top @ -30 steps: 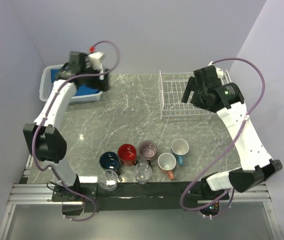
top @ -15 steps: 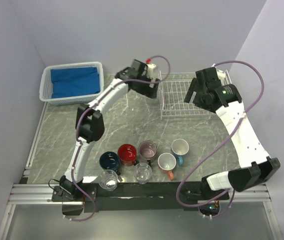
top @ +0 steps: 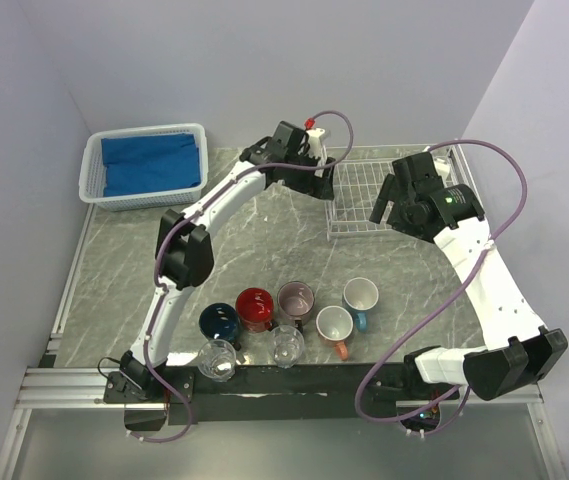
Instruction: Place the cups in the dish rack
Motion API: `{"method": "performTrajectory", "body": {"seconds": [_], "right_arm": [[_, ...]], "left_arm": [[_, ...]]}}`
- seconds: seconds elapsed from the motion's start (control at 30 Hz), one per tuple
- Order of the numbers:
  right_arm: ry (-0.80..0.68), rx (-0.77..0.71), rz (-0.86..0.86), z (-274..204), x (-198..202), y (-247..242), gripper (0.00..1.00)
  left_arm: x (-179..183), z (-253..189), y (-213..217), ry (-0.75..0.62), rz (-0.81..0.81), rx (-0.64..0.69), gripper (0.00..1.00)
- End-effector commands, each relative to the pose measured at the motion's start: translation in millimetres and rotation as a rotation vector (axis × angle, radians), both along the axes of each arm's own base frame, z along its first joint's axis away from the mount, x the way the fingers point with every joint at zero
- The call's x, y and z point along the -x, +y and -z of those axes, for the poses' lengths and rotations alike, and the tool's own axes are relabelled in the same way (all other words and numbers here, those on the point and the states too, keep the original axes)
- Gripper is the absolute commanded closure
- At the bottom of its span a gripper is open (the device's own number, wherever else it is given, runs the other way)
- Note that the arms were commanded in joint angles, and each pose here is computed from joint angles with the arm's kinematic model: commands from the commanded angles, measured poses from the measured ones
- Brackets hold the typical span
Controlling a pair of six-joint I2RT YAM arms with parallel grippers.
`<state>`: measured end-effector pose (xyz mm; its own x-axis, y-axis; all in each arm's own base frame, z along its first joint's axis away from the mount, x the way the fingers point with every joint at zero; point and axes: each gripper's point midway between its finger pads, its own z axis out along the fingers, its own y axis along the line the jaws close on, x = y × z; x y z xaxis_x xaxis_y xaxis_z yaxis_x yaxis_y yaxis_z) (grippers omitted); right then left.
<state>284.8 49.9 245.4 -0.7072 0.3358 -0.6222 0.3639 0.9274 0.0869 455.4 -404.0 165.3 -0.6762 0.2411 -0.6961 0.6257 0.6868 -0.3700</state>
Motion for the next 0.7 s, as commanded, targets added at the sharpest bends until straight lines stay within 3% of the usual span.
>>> {"method": "performTrajectory", "body": {"seconds": [0.0,0.27,0.67], "right_arm": [[-0.052,-0.019,0.004,-11.8,-2.0,-0.3,0.00],[-0.058,-0.050,-0.002,-11.5,3.7,3.1,0.00],[-0.119,-0.071,0.002,-38.4,16.1,-0.7,0.00]], "left_arm": [[12.6,-82.8,-6.8,-0.107,0.063,0.145,0.03],[24.0,-86.0,-22.5,-0.159,0.061,0.179,0.03],[21.1,-2.7,-24.6,-0.099,0.020,0.008,0.04]]}}
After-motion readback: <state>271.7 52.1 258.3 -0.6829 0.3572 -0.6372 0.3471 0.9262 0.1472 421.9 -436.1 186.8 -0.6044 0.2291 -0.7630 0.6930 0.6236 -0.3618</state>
